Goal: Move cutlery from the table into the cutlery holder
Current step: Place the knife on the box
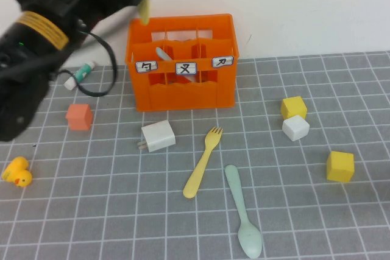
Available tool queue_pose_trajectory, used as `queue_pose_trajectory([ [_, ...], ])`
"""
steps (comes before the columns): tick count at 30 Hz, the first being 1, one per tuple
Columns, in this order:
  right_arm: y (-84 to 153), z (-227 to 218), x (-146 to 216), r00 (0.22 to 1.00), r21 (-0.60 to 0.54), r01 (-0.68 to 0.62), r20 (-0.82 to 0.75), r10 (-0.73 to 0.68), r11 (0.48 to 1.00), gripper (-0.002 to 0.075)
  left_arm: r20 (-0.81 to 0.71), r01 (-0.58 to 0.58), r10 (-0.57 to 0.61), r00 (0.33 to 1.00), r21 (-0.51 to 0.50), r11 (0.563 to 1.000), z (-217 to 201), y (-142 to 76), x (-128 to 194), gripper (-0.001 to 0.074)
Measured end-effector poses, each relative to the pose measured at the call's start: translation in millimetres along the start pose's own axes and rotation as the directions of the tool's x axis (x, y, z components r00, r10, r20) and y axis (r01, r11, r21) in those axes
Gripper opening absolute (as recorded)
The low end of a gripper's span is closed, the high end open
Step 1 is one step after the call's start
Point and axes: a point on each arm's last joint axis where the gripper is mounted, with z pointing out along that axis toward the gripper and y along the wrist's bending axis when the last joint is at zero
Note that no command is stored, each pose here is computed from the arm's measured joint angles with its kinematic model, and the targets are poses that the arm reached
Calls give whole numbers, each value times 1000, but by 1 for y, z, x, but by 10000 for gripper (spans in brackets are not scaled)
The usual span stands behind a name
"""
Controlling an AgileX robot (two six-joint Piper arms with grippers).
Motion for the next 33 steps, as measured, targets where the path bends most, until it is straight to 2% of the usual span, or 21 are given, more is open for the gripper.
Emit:
queue_pose_trajectory([
  [4,0,0,0,1000,0,2,0,-2,1000,-3,86,-50,40,996,119,992,14,5,22,80],
  [8,0,0,0,1000,0,2,0,-2,1000,-3,100,-32,16,995,164,986,25,16,49,80],
  [14,-1,0,-1,1000,12,2,8,-2,1000,-3,97,59,-79,992,199,978,53,33,78,80],
  [21,-2,0,-1,1000,21,1,15,-1,1000,-3,98,63,-89,991,242,968,81,43,93,80],
  [33,-2,0,-2,1000,21,-6,22,5,1000,-3,35,162,-176,984,242,957,106,62,134,80],
])
